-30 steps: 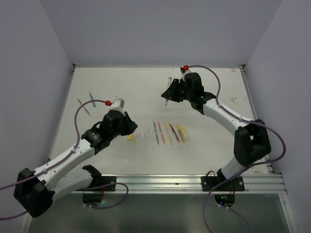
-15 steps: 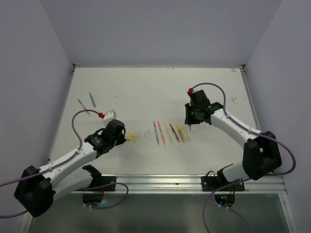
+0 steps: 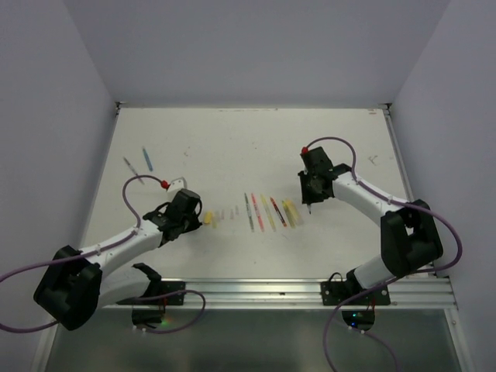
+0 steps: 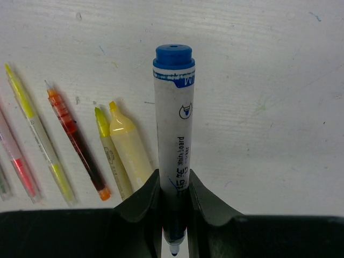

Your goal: Open the pen caps

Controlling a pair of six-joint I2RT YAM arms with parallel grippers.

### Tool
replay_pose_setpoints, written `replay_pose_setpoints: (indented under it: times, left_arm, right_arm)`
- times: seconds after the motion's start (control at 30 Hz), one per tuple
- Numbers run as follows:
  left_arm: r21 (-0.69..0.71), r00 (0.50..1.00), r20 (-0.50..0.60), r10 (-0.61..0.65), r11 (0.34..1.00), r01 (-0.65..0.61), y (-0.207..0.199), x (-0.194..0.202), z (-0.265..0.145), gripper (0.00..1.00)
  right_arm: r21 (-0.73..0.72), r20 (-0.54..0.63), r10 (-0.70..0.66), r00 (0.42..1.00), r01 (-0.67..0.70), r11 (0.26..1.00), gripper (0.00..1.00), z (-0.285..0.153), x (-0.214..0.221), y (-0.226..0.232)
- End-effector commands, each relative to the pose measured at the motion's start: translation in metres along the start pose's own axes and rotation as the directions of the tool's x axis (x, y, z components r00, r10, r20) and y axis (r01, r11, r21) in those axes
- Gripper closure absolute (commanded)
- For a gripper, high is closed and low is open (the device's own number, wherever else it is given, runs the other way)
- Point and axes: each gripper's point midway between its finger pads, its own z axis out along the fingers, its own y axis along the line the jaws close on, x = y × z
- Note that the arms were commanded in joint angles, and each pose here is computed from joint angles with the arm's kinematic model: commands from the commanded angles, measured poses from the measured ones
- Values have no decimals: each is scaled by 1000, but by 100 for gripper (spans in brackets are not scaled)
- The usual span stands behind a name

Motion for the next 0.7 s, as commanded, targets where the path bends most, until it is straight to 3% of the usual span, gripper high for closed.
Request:
replay_pose_setpoints:
  times: [0.0,0.13,0.67]
  left_arm:
    - [74,1000,29,4,997,-6,-19,-11,5,91]
    - [63,1000,16,3,998,-4,-18,-9,8,81]
    - [51,1000,2,-18,999,18,-10,-3,15,66]
  right_arm:
    - [13,5,-10,1000,10,1000,98,4,-1,-5]
    - [4,-8,-11,1000,11,1000,98,6,1,-3]
    - [-17,-108,-33,994,32,999,94,18,23,1]
